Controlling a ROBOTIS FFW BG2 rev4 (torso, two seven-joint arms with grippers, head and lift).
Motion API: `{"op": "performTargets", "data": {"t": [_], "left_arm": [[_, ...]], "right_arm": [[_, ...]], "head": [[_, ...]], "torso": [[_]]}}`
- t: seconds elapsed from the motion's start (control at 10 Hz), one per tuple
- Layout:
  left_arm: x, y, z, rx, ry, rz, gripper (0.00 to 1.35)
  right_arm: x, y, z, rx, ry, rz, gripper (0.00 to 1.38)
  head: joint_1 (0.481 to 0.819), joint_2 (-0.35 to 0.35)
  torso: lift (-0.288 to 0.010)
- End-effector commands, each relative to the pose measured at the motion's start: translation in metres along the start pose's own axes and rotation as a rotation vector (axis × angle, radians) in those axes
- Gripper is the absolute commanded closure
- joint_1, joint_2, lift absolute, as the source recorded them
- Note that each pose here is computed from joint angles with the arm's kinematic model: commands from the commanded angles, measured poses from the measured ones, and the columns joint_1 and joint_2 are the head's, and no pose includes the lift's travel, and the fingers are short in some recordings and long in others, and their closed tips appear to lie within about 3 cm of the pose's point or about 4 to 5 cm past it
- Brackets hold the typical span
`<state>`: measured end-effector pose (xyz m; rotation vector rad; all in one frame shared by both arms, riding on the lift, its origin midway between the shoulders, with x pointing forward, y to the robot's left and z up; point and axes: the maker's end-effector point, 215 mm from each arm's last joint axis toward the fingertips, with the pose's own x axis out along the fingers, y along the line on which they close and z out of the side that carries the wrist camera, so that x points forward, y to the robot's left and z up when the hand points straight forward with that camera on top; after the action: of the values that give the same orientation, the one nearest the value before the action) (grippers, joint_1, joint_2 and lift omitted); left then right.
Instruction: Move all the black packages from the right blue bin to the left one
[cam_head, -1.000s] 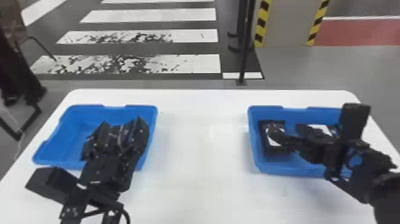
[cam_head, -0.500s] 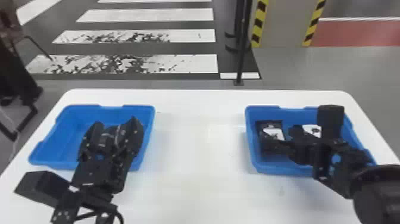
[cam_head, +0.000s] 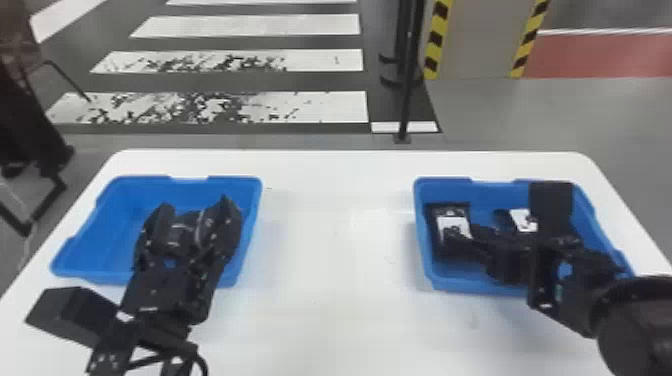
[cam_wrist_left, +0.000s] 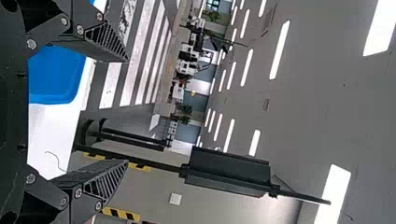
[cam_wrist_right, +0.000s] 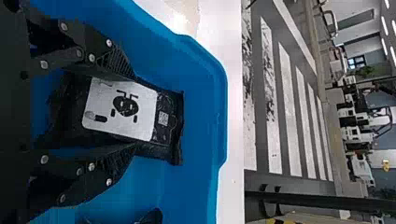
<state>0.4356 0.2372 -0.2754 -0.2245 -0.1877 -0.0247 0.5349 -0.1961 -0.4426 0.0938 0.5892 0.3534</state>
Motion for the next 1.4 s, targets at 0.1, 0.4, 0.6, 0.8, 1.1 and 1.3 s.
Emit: {"op": "performTargets", "data": {"t": [0.1,0.4,0.6,0.8,1.1,1.3], "left_arm": [[0.005,-0.008,0.002,-0.008,-0.009,-0.013,0.32],[0.008,-0.012,0.003,-0.014,-0.013,-0.021,0.32],[0.01,-0.02,0.008,-0.024,-0.032,-0.03,0.31],[0.013,-0.028,0.016,-0.042,-0.059,-0.041,0.31],[0.019,-0.055,0.029,-0.211,-0.061,-0.082,0.32],[0.021,-0.091,0.049,-0.333,-0.067,-0.149,0.32]], "right_arm": [[0.0,0.002,-0.014,0.028,0.041,0.01,1.08],[-0.014,0.003,0.005,0.019,-0.015,0.006,1.18],[-0.054,0.0,0.045,0.015,-0.139,-0.016,1.18],[-0.084,0.018,0.086,0.034,-0.253,0.06,1.18],[-0.096,0.081,0.154,0.04,-0.447,0.399,1.18],[-0.08,0.137,0.144,0.112,-0.41,0.668,1.18]], "head": [[0.695,0.048],[0.695,0.039],[0.695,0.027],[0.695,0.007],[0.695,0.022],[0.665,0.059]], "torso": [[-0.181],[-0.181],[-0.181],[-0.181],[-0.181],[-0.181]]}}
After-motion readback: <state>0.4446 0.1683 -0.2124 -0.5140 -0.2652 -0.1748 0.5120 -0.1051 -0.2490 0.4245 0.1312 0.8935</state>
